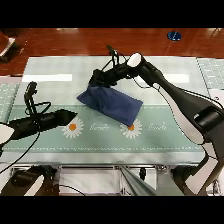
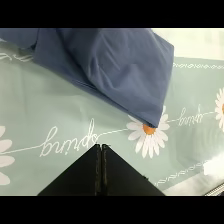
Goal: Fold the shirts.
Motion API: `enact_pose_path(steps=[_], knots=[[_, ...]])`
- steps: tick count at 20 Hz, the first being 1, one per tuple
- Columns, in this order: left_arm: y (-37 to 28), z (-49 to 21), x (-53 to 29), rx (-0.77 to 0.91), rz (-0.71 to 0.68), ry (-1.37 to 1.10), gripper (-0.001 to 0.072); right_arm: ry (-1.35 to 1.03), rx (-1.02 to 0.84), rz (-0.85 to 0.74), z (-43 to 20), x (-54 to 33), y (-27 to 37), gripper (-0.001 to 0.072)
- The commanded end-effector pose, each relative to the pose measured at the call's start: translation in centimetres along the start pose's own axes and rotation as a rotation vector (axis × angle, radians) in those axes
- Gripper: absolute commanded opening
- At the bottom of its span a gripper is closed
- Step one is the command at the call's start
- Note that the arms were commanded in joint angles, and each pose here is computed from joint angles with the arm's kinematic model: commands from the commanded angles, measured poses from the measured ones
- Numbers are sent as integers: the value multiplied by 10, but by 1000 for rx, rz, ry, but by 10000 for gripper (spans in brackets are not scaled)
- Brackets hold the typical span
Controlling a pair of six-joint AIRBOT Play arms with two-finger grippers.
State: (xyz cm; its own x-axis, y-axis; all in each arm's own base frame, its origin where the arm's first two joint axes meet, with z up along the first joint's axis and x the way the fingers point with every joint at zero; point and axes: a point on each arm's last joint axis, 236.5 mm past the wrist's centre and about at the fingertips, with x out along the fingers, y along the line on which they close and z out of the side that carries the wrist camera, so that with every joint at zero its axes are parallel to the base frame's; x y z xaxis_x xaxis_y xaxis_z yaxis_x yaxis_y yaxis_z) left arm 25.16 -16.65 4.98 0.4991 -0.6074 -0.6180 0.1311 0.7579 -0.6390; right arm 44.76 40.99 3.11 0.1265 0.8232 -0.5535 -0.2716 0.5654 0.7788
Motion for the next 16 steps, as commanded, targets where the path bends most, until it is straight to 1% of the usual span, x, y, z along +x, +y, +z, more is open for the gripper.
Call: enact_pose_path(steps=[1, 3, 4, 5, 7, 9, 10, 11, 12, 13, 14, 16], knots=[[6, 1, 6, -17, 12, 7, 26, 5, -1, 50, 21, -33, 8, 411], [10, -1, 10, -26, 21, 20, 27, -8, -13, 55, 35, -90, 9, 411], [11, -2, 12, -30, 24, 28, 27, -15, -44, 29, 38, -125, 7, 411], [13, -3, 13, -34, 27, 33, 27, -22, -82, -38, 37, -159, 1, 410], [15, -4, 15, -35, 31, 40, 27, -34, -164, -304, 27, -231, -30, 411], [17, -7, 16, -33, 35, 45, 27, -83, -157, -592, 10, -296, -67, 408], [19, -9, 17, -28, 38, 51, 27, -125, -136, -694, -3, -319, -83, 405], [21, -11, 18, -33, 41, 57, 26, -169, -124, -758, -19, -331, -96, 403], [23, -13, 19, -36, 43, 60, 26, -211, -99, -795, -37, -335, -109, 403], [25, -14, 20, -41, 47, 61, 26, -258, -43, -795, -59, -330, -123, 403], [27, -17, 21, -44, 50, 66, 26, -317, 50, -777, -84, -319, -139, 403], [33, -19, 25, -55, 60, 66, 26, -433, 336, -625, -130, -275, -166, 403]])
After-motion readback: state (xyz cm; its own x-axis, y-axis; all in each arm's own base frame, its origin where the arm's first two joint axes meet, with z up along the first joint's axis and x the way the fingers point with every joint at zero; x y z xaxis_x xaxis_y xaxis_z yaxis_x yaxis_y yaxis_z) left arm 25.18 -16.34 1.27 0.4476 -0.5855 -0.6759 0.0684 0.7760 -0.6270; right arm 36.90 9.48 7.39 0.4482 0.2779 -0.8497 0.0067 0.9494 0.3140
